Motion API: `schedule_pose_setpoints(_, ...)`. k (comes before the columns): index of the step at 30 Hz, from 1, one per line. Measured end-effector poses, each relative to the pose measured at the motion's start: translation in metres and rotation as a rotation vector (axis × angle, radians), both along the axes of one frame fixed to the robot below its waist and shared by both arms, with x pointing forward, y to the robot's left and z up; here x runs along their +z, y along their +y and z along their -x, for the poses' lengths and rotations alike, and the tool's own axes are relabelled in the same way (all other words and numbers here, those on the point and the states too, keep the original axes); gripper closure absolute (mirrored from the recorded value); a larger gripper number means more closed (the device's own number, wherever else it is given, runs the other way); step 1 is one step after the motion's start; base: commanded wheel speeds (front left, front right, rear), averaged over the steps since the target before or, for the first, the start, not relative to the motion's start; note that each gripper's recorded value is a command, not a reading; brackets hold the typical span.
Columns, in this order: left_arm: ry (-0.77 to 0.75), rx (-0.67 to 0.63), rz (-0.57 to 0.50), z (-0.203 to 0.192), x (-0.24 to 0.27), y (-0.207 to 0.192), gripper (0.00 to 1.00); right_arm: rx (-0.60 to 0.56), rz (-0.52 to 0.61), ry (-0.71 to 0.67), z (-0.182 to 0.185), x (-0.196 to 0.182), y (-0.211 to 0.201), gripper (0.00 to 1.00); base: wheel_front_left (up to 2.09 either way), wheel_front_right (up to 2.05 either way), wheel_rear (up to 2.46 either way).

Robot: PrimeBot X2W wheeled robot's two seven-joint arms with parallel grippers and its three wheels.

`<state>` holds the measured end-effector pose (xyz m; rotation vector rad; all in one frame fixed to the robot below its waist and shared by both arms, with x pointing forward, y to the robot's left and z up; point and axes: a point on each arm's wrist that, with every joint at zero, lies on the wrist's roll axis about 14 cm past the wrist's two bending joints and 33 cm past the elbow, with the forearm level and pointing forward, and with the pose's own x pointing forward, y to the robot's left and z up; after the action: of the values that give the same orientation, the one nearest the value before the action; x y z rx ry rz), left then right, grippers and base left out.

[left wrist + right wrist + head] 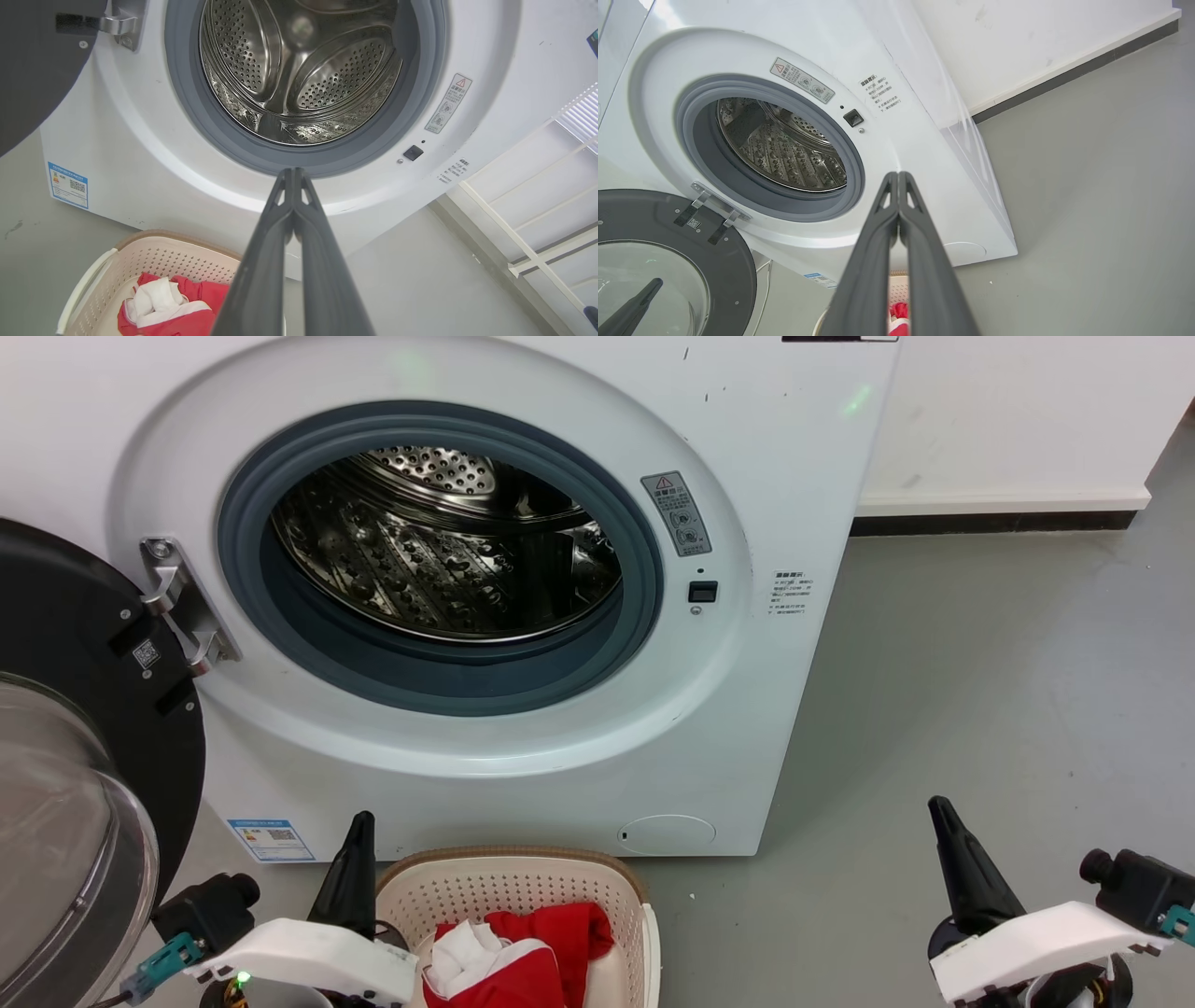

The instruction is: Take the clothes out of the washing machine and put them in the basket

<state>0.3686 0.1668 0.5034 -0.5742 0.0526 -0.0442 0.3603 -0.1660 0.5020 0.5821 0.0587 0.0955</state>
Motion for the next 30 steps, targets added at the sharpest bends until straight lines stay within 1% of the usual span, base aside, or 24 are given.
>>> schedule_pose_setpoints(14,0.029,0.018,0.203,-0.004,-0.003,0.007,1.0,-0.03,-0.2,0.02,-0.005,-0.001,-0.008,1.0,0.0,0.0,0.0)
schedule_pose_setpoints(30,0.046,0.035,0.402,-0.007,-0.005,0.013,1.0,-0.058,-0.401,0.034,-0.01,-0.001,-0.015,1.0,0.0,0.0,0.0)
